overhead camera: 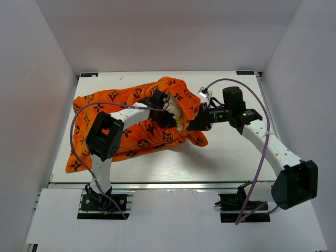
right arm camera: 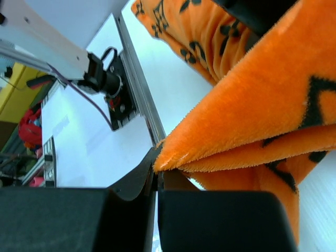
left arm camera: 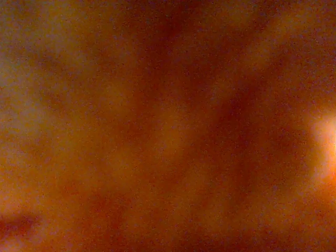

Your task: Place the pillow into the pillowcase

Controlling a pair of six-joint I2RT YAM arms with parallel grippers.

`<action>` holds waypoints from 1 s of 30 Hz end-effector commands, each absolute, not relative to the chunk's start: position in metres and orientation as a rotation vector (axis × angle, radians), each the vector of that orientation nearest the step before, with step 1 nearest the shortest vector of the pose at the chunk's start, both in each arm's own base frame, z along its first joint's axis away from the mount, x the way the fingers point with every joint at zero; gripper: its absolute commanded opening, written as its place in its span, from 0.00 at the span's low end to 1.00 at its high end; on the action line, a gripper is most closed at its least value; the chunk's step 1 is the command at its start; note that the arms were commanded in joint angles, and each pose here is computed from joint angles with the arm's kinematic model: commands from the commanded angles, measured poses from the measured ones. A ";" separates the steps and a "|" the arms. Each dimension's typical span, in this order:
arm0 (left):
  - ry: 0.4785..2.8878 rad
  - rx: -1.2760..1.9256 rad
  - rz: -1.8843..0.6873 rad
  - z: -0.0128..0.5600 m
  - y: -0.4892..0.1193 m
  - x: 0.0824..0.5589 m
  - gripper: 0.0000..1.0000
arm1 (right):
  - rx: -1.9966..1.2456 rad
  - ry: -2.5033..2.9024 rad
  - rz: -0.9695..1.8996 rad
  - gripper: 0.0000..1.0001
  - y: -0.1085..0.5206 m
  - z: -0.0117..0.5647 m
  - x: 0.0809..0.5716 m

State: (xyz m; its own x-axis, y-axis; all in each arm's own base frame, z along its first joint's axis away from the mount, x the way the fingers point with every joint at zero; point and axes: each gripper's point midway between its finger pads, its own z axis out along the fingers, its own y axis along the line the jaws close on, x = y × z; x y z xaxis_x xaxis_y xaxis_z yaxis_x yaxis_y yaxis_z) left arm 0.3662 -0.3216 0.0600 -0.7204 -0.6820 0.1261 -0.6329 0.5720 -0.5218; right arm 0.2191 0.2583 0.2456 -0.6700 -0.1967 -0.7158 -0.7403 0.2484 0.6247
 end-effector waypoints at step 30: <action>2.154 -0.387 -0.780 0.250 -0.204 0.329 0.98 | -1.053 2.395 0.887 0.70 0.199 0.129 0.285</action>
